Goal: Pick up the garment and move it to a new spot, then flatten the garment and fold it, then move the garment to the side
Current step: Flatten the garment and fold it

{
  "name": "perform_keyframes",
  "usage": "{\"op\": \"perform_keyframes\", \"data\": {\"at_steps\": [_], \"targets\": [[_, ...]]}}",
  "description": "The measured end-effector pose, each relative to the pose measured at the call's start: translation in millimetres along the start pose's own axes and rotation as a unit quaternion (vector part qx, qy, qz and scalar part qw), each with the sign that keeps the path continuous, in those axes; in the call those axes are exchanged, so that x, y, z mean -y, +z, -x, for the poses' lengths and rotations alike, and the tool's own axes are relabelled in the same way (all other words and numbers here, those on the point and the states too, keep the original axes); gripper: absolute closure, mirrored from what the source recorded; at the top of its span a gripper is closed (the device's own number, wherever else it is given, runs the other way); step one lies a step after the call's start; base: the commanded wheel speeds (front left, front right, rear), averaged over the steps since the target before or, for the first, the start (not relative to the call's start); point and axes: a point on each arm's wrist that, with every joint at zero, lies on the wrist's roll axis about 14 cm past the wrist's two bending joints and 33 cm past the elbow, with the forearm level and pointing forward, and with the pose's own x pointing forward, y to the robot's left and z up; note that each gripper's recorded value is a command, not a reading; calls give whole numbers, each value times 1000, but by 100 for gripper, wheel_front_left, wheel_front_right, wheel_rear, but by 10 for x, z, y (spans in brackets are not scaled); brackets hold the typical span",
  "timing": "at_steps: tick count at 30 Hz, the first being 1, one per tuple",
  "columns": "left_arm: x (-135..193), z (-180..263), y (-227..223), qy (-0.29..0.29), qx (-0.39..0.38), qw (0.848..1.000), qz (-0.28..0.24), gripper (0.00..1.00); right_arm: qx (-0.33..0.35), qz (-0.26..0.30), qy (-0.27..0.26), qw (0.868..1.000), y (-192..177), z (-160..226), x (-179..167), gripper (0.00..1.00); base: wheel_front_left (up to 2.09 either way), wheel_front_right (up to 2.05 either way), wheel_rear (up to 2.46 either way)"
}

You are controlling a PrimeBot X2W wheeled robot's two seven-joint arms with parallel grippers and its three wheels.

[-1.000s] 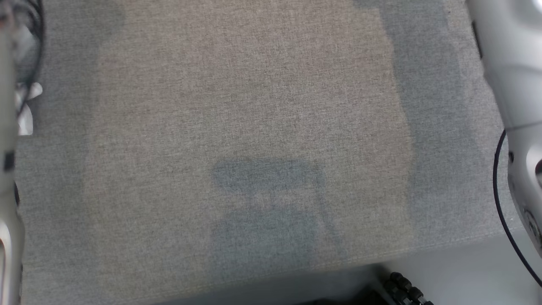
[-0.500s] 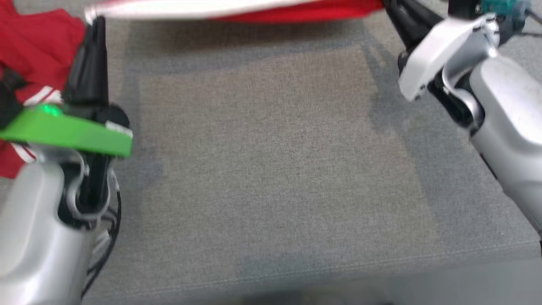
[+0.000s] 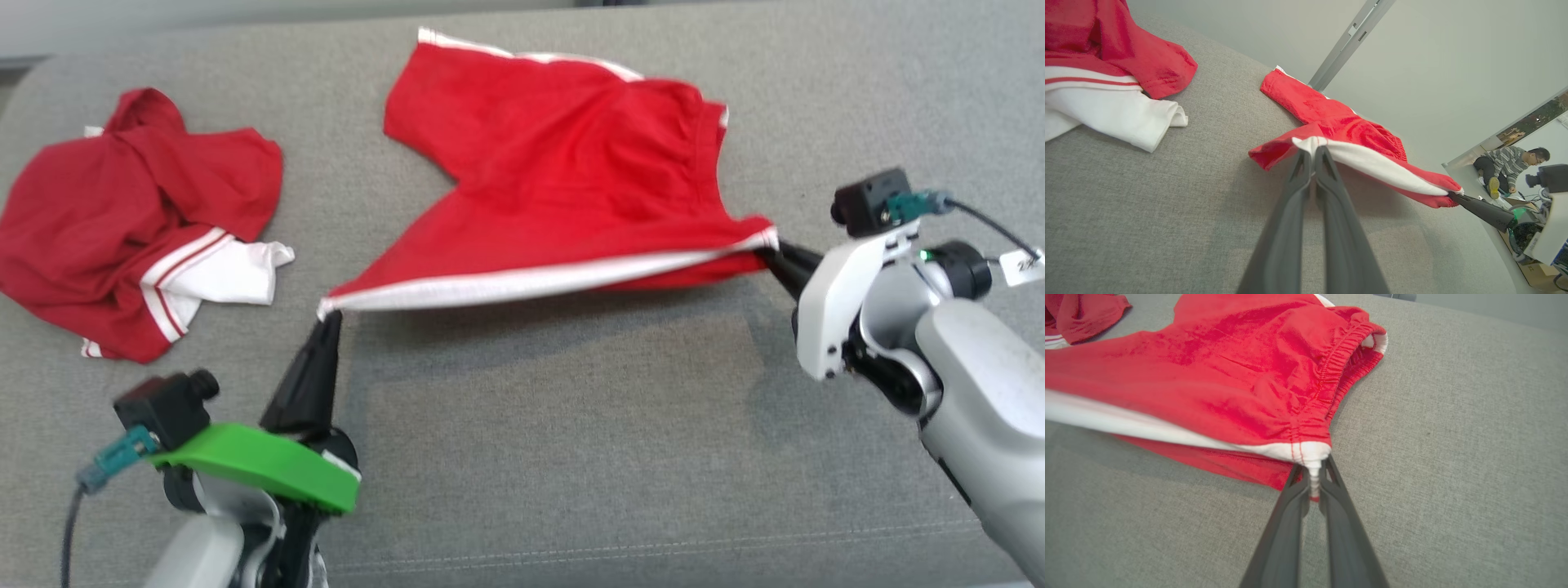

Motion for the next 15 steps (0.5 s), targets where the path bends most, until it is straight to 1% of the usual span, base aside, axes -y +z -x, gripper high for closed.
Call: {"op": "perform_keyframes", "data": {"at_steps": [3,9,15], "targets": [[57,182,-82,2,-13,1000,7,100,-36,7,-8,999,-168,143,-17,100,0,0,0],[118,466,-151,11,-25,1000,3,100,-79,15,-16,997,-403,404,-97,100,0,0,0],[127,722,-206,20,-46,999,-10,100,-105,4,-9,994,-610,661,-229,100,0,0,0]]}}
